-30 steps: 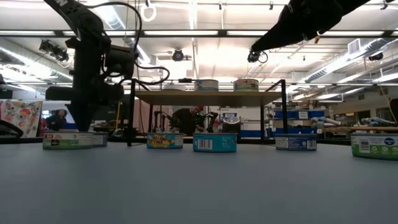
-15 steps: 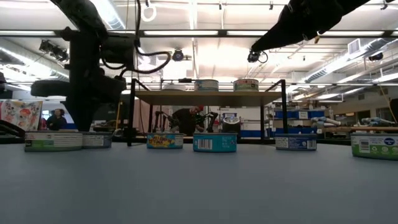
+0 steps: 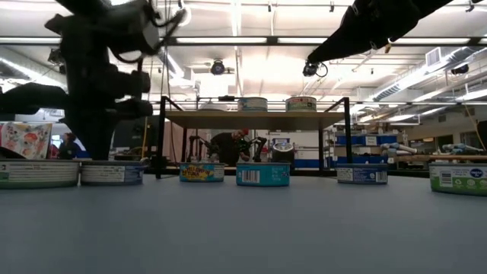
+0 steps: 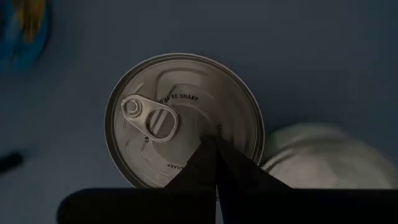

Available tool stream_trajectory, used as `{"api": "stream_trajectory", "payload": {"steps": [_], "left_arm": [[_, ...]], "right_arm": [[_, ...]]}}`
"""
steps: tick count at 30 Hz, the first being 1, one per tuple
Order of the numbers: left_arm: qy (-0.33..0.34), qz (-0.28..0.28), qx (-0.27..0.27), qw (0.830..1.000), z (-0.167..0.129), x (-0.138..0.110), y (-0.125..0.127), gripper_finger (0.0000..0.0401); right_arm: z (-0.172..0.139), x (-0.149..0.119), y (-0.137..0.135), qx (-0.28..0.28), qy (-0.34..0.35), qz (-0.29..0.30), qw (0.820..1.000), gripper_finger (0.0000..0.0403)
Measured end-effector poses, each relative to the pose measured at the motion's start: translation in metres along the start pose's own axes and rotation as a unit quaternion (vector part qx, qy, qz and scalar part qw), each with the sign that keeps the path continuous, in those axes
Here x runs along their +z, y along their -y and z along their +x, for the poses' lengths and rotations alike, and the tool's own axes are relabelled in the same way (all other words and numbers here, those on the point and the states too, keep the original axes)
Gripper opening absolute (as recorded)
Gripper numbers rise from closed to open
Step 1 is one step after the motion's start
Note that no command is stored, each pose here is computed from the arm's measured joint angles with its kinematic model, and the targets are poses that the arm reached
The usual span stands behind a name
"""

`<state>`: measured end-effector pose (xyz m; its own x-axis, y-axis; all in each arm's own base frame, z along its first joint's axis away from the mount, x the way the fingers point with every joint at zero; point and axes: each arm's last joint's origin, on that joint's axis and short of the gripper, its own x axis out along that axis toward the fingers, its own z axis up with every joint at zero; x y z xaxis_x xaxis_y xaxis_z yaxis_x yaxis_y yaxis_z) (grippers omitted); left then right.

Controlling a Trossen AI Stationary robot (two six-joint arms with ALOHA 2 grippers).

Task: Stack canned seafood by type on shelf
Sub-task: Stack the blue tuna can on top of the blue tuna can on the shelf

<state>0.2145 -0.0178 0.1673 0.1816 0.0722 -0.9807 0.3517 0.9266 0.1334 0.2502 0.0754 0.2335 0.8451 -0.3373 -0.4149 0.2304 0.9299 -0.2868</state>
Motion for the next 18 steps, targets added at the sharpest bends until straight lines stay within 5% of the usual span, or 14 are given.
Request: {"api": "stream_trajectory", "payload": {"steps": [18], "left_arm": [[0.123,0.019,0.007,0.992,0.005,0.044,0.035,0.0000]], "right_arm": [[-0.003,0.001,-0.004,0.008,0.006,-0.001,1.000,0.0001]]}}
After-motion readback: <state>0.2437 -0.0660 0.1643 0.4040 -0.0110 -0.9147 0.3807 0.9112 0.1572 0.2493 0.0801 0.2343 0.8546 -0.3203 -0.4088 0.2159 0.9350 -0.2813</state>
